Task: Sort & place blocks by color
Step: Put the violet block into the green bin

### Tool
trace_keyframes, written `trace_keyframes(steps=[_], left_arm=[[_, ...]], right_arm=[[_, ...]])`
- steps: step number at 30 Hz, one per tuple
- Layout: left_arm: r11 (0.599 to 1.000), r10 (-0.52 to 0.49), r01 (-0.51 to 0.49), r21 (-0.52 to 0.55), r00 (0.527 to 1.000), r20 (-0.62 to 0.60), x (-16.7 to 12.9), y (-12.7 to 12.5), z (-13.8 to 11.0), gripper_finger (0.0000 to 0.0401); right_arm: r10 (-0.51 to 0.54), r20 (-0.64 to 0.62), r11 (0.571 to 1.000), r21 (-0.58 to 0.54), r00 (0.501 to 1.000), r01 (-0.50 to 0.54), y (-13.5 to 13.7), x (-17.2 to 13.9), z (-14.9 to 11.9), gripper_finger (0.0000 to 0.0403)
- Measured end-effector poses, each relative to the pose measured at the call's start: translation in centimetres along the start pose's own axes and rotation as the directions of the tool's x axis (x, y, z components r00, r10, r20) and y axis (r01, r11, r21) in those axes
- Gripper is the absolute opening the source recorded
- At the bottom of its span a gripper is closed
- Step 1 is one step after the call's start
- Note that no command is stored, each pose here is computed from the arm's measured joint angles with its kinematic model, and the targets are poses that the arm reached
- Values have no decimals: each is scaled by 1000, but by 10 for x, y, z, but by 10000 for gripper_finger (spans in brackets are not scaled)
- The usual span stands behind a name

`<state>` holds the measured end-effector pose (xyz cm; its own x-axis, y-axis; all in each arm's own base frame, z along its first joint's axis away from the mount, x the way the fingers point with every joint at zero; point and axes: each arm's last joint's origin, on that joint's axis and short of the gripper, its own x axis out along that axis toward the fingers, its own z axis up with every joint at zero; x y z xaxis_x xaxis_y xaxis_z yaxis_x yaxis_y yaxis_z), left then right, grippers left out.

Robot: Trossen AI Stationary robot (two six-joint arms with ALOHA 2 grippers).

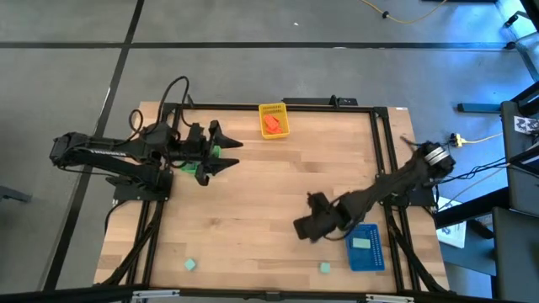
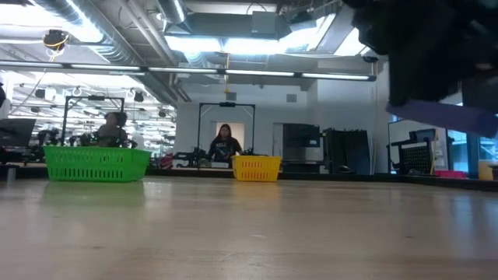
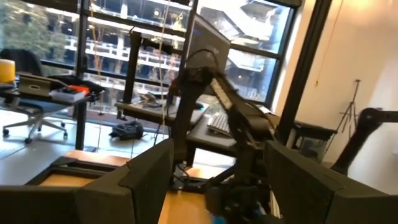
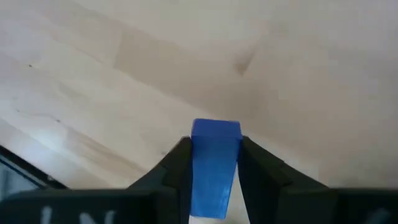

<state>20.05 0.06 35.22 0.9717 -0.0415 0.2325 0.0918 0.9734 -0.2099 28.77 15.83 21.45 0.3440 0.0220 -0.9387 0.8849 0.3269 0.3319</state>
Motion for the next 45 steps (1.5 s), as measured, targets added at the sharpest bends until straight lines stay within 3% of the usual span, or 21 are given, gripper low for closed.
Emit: trace_keyframes(steps=[5, 10, 14, 18, 22, 27, 33, 39, 45], left_arm=[[1000, 9, -9, -4, 1000, -6, 0, 0, -1, 243], [999, 28, -28, -33, 1000, -7, 0, 1, -1, 243], [991, 69, -68, -114, 998, 3, 0, 2, -1, 243], [972, 133, -128, -198, 991, 14, 0, 4, -1, 243], [950, 179, -169, -264, 984, 14, 0, 6, -2, 243], [940, 192, -183, -288, 981, 3, 3, 7, -5, 243], [933, 189, -197, -303, 980, -54, 4, 8, -12, 243], [934, 199, -223, -280, 974, -111, 4, 9, -18, 243], [932, 194, -219, -289, 975, -113, 4, 9, -18, 243]], right_arm=[[35, 1, 989, -143, 999, -35, -27, -9, 31, 100], [262, 8, 944, -212, 965, -254, -66, 2, 55, 100], [512, 58, 827, -304, 857, -473, -84, 7, 73, 100], [674, 117, 701, -410, 729, -583, -83, 0, 98, 100], [732, 168, 625, -550, 660, -553, -69, -20, 124, 100], [806, 248, 533, -698, 538, -477, -44, -63, 154, 100], [866, 281, 452, -796, 414, -403, -24, -107, 170, 100], [878, 266, 429, -806, 398, -408, -21, -115, 173, 100], [869, 256, 436, -801, 424, -411, -22, -113, 173, 100]])
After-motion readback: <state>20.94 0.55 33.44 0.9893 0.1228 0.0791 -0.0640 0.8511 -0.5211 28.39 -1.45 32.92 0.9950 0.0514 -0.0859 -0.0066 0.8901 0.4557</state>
